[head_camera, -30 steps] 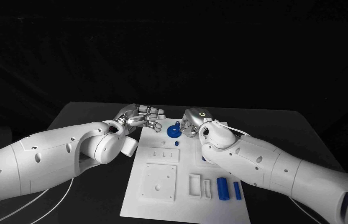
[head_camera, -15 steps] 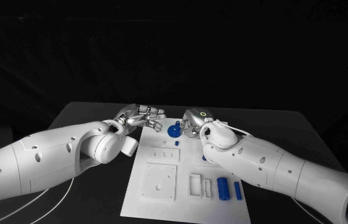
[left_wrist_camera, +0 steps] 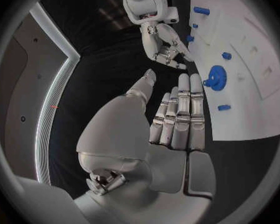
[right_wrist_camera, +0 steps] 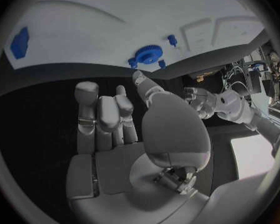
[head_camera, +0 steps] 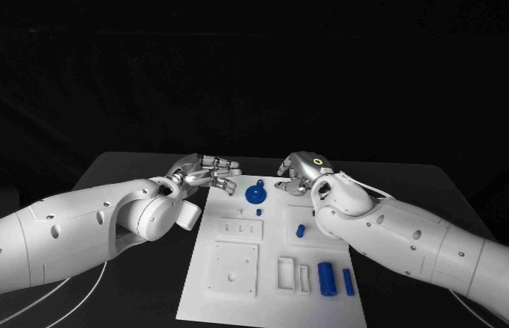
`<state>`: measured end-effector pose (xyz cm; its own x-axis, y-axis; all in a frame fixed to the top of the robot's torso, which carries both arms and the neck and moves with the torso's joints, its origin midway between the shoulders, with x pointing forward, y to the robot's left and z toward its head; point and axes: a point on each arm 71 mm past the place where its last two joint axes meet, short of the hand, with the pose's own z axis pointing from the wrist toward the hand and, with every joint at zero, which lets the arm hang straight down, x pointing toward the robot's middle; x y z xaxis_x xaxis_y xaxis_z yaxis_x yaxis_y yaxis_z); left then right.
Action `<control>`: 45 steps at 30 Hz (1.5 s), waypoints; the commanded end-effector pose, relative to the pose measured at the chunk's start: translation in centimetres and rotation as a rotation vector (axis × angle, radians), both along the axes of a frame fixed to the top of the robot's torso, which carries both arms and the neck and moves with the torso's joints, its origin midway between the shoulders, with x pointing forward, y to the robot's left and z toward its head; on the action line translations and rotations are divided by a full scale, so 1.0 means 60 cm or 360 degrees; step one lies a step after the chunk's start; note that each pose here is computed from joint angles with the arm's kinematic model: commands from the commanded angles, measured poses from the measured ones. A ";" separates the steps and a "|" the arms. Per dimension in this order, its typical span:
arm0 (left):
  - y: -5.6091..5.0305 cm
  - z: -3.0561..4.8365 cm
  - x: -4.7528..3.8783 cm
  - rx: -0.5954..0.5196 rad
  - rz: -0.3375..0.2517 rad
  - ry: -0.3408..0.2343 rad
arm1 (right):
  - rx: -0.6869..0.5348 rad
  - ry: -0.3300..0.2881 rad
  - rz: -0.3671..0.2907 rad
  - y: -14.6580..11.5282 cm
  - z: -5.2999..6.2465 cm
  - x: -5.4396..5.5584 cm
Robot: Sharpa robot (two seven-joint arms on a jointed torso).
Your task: Assemble the parts on the task board
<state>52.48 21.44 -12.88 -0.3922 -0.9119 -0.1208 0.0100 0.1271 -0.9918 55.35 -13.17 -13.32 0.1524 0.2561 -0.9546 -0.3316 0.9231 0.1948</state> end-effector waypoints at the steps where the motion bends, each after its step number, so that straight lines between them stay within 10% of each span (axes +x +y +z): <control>1: 0.002 0.003 0.001 -0.0009 -0.0005 -0.0024 | 0.0164 0.0018 0.0075 -0.016 0.020 -0.004; 7: 0.015 0.003 0.004 -0.0014 0.0010 -0.0042 | 0.0331 0.0107 0.0176 -0.087 0.054 -0.003; 19: 0.020 -0.002 0.002 -0.0021 0.0007 -0.0046 | 0.0422 0.0181 0.0207 -0.194 0.048 0.018; 45: 0.013 -0.012 0.002 -0.0021 -0.0026 -0.0027 | 0.0293 0.0399 0.0198 -0.215 -0.069 0.036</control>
<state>52.65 22.56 -13.71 -0.3845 -0.9157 -0.1169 0.0155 0.1203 -0.9926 57.57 -26.34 -17.20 -0.0937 0.4412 -0.8925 -0.3371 0.8295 0.4454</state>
